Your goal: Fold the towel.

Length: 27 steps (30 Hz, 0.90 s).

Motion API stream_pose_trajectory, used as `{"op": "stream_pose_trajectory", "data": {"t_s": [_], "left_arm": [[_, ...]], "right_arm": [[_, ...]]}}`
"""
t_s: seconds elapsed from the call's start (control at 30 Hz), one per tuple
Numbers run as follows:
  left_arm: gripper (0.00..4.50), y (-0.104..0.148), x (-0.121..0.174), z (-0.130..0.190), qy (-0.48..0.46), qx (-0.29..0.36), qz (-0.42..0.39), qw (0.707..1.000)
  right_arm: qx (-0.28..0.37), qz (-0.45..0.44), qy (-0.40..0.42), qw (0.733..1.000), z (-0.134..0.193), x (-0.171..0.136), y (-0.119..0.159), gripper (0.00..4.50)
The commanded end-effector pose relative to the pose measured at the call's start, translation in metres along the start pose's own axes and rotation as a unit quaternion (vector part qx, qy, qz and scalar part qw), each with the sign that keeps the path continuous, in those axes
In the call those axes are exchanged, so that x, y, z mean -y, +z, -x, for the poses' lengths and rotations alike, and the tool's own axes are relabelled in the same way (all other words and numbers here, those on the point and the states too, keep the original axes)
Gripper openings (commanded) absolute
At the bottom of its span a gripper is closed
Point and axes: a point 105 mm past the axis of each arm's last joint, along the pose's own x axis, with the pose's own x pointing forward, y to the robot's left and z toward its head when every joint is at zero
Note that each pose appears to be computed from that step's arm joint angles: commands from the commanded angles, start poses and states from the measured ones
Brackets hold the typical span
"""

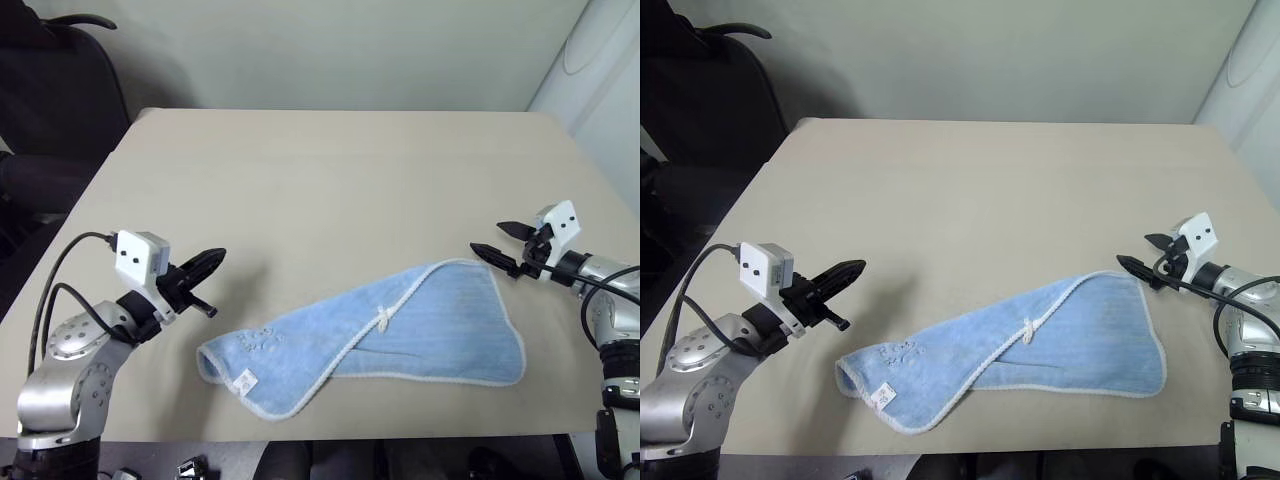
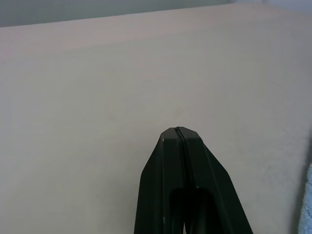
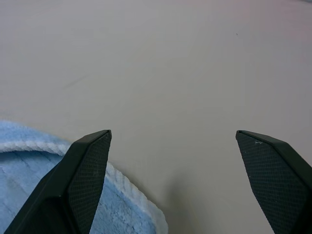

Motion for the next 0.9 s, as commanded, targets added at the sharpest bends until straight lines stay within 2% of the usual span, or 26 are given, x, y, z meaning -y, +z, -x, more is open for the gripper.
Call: {"op": "stream_pose_trajectory", "data": {"t_s": [0.03,0.2,0.37,0.67,0.9], "left_arm": [[0.00,0.009,0.012,0.000,-0.029,0.008,-0.022,0.999],[0.00,0.007,0.017,-0.005,-0.051,0.001,-0.034,0.998],[0.00,0.017,0.016,-0.010,-0.077,0.004,-0.044,0.996],[0.00,0.013,0.028,-0.015,-0.112,-0.007,-0.060,0.992],[0.00,0.008,0.034,-0.011,-0.118,-0.009,-0.051,0.992]], "right_arm": [[0.024,0.017,0.001,1.000,0.004,0.006,0.019,4.32],[0.018,0.025,0.000,1.000,0.012,0.010,0.016,4.32],[-0.001,0.027,0.015,1.000,0.020,0.017,0.019,4.32],[-0.088,0.029,0.092,0.991,0.022,0.010,-0.005,4.32],[-0.121,0.026,0.119,0.985,0.010,0.003,-0.022,4.32]]}}
